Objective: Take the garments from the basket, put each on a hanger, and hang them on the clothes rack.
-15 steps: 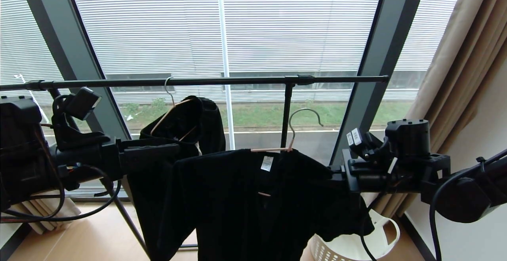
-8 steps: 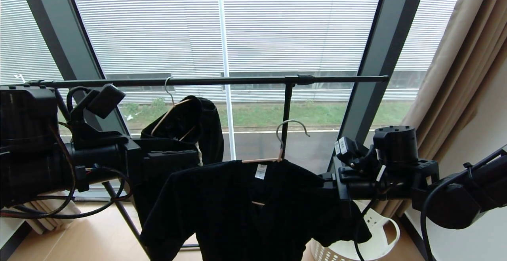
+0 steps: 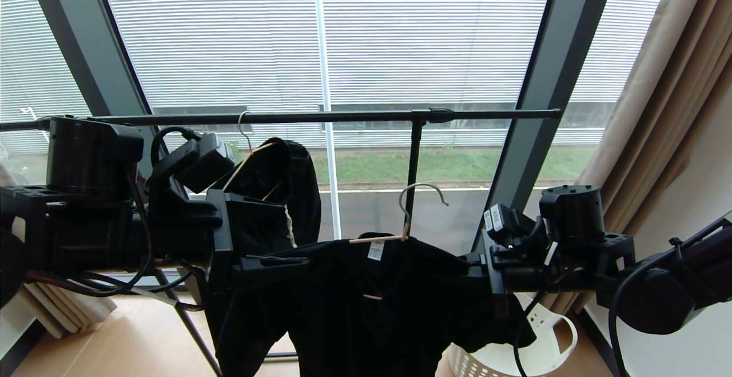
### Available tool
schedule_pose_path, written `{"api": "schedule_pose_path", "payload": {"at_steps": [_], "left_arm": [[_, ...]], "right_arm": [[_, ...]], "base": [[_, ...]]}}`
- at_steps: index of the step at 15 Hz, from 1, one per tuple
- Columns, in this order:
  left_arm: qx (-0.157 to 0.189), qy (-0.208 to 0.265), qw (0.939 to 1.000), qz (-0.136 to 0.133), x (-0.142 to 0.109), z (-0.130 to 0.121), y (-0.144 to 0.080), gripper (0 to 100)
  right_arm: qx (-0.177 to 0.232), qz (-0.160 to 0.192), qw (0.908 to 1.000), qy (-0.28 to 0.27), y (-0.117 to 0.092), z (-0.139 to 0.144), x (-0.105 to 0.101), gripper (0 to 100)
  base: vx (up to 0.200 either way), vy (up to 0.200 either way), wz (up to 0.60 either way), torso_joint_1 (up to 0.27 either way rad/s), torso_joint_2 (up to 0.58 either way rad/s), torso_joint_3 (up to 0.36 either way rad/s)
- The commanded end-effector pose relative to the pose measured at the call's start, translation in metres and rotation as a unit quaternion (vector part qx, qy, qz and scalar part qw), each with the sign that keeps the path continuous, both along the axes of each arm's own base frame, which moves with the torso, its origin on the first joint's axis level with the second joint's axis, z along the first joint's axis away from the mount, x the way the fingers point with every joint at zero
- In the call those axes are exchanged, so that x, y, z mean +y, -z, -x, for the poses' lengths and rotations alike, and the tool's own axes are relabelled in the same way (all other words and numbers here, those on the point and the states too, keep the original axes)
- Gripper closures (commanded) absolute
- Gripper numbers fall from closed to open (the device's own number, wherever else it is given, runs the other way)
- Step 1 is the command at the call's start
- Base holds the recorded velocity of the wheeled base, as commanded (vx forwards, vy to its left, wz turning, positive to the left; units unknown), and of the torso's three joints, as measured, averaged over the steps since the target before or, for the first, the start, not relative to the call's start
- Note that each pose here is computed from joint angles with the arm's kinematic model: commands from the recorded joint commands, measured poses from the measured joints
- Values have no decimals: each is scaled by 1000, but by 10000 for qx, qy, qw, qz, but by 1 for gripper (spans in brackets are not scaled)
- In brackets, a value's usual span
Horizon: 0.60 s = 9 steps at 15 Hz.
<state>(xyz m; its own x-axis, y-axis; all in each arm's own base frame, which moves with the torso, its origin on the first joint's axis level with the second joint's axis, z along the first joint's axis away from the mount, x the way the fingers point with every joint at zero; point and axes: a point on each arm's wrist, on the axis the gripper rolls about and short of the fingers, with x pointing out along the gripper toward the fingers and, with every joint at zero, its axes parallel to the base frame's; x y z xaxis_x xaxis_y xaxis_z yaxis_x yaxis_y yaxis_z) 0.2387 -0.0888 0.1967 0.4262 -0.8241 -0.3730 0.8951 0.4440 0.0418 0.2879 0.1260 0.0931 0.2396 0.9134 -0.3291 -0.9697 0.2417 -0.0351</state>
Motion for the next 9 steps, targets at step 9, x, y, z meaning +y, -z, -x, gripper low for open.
{"api": "schedule_pose_path", "payload": {"at_steps": [9], "left_arm": [[290,815,9962,-131,-27,-23,33,0]], "right_arm": [[-186,-12,9998,-67,-6,7,-1,100]], "base": [[0,0,0,0,0,0]]}}
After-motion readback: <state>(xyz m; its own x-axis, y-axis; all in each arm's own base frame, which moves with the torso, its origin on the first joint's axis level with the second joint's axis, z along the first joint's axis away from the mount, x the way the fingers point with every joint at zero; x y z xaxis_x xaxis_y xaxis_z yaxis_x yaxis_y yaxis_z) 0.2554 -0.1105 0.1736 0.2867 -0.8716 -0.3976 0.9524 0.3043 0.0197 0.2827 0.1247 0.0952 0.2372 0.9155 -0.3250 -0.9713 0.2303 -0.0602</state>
